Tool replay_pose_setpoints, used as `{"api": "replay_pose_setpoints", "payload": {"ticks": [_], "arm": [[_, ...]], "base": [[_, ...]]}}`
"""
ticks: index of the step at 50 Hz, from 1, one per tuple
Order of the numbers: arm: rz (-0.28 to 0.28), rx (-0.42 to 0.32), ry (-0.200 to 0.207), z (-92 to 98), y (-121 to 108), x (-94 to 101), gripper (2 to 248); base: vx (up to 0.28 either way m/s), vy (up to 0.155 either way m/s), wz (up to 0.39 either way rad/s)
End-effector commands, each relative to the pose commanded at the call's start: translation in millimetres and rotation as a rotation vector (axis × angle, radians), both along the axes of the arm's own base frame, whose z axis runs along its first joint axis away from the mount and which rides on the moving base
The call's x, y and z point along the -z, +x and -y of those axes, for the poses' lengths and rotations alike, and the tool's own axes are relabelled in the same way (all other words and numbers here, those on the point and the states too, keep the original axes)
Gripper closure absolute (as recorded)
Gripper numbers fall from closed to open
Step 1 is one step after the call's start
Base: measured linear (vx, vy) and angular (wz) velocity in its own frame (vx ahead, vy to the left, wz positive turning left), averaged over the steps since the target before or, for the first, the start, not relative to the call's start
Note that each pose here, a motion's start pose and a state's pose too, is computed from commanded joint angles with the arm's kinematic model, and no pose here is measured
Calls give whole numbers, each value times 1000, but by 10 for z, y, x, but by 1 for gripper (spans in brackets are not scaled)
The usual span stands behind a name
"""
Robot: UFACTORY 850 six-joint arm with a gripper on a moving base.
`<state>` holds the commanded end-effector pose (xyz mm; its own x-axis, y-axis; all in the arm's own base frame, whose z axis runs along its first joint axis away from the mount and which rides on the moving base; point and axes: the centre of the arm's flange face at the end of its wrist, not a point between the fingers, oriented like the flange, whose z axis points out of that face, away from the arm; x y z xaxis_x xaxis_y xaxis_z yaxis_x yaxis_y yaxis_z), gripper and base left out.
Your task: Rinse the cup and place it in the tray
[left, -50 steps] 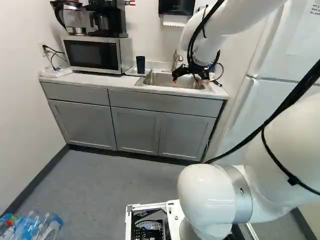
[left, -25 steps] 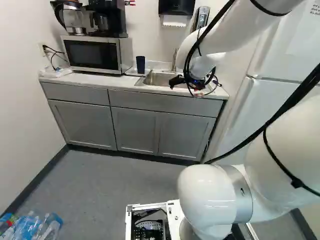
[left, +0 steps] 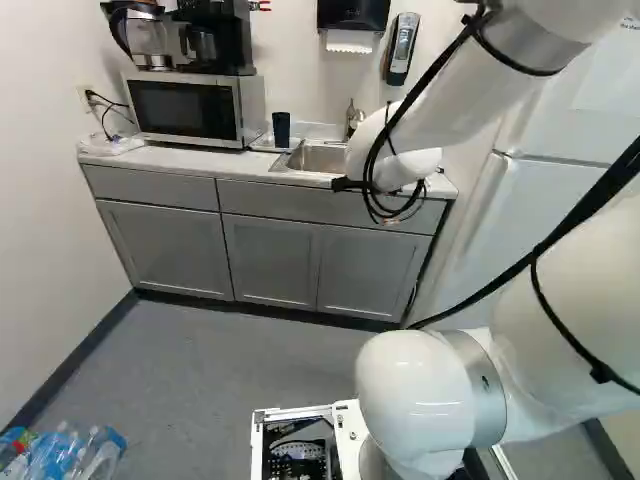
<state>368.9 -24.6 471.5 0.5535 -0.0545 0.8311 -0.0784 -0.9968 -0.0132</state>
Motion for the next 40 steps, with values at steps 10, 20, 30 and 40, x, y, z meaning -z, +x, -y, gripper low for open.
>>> {"api": "replay_pose_setpoints", "payload": {"ticks": [10,20,30,40], "arm": [[46,-13,-6,-51,-139,220,3],[89,-26,-11,-96,-283,412,3],[126,-37,-15,-134,-421,570,3],[159,-47,-18,-165,-550,702,3]], "base": [[0,0,0],[0,0,0],[0,0,0],[0,0,0]]}}
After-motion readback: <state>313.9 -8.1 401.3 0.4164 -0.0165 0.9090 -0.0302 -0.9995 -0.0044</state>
